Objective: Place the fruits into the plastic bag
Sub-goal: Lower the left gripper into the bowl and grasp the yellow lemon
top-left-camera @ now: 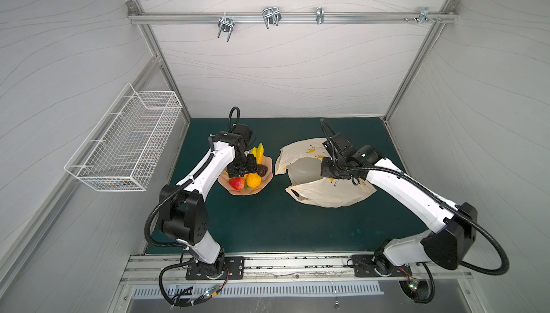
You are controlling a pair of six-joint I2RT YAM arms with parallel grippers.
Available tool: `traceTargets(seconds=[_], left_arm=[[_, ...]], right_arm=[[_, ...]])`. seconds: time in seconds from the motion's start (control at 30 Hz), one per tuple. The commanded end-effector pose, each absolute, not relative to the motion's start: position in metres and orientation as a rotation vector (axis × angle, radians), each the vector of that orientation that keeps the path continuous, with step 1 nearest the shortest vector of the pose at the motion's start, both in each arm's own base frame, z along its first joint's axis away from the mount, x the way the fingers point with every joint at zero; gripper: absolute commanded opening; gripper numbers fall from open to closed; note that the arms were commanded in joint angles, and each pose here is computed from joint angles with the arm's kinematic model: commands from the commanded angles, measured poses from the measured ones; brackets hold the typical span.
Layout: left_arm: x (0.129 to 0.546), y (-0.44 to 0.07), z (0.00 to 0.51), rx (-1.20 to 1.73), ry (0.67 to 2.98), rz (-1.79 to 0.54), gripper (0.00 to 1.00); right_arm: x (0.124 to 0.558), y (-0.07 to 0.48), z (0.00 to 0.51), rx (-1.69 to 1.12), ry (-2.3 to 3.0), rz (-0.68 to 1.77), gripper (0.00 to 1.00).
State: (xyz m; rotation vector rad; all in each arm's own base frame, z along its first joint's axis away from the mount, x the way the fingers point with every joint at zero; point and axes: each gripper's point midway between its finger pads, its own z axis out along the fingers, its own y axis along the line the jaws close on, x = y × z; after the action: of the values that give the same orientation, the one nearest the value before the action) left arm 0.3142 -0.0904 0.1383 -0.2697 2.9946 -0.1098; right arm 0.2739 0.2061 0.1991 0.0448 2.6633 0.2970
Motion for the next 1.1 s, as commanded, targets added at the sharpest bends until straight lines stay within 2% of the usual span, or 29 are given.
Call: traceTargets(seconds=[0.0,0.5,1.07], left_arm=[[0.322,-0.091,0.141,-0.182,3.008,-0.061,0.65],[0.345,-0.107,0.111,-0.116,3.076,-0.037,0.53],[0.354,-0.106,0.092,-0.043,3.104,0.09,0.44]], right_arm=[[0.272,0.204,0.201,0.04,2.667,0.291,0.0],[0.273,0.206,0.2,0.04,2.664,0.303,0.0],[0.272,0.204,0.2,0.05,2.661,0.301,0.0]])
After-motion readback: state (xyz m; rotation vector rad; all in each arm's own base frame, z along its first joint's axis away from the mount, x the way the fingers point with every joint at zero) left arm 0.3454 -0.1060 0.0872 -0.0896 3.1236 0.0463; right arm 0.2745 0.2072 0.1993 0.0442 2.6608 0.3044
